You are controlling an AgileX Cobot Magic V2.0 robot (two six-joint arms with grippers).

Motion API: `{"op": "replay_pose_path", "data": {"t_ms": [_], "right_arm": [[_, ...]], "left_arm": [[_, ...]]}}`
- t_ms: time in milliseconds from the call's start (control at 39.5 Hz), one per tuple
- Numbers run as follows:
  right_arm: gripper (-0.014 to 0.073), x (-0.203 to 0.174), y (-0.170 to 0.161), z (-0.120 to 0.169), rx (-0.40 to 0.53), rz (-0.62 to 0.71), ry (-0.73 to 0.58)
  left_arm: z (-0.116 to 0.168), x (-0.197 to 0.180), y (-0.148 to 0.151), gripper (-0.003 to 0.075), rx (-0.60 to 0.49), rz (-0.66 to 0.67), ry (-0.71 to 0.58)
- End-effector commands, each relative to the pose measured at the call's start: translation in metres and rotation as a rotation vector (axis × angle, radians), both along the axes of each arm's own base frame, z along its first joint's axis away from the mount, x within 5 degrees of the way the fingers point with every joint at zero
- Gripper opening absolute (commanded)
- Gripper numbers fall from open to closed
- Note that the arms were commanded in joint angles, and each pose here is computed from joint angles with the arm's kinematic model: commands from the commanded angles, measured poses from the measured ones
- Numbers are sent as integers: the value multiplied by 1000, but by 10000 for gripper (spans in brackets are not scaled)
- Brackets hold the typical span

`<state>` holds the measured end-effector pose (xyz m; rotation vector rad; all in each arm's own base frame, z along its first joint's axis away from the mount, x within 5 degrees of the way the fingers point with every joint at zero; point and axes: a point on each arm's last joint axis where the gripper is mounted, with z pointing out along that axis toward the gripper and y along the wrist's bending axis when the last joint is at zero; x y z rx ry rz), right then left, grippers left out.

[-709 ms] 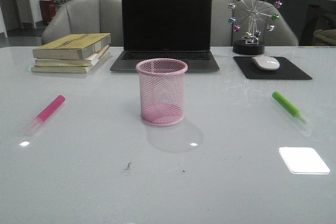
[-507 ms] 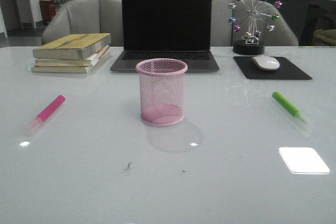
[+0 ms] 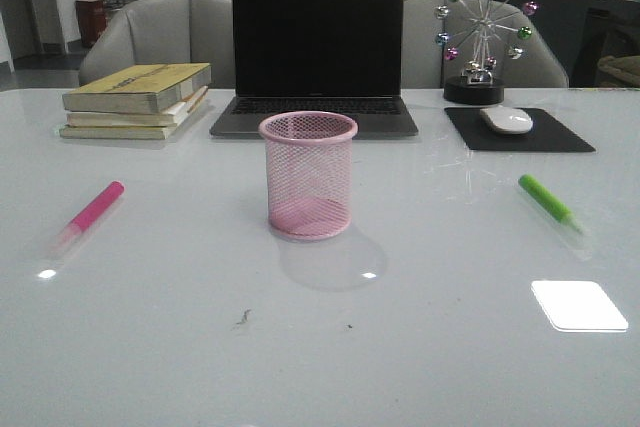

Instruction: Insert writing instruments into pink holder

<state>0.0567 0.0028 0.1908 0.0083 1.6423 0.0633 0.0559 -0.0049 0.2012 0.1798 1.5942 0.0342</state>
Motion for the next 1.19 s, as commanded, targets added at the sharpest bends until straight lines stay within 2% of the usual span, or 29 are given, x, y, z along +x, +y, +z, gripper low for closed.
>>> {"op": "replay_pose_path", "data": {"t_ms": [0,127,304,405,583,836,1165], "right_arm": [[27,1,-1,8,-7,-14,-85],[27,1,-1,9,-6,-16,-99],[27,1,-2,10,-4,-17,-107],[27,0,-2,17,46,-25,-162],[29,-6,-3,53,70,-24,-269],[30,-1,-1,112,67,-3,-242],[30,33,0,183,66,-3,-239]], "left_arm": [[7,-2,0,99,-23,0,-101],[8,-2,0,99,-24,-1,-115],[13,-2,0,99,-110,-4,-149],[19,-3,0,99,-116,-5,-187],[57,-13,1,99,-123,-10,-294],[96,-27,2,99,-127,-16,-389],[157,-10,1,99,-127,-15,-381]]}}
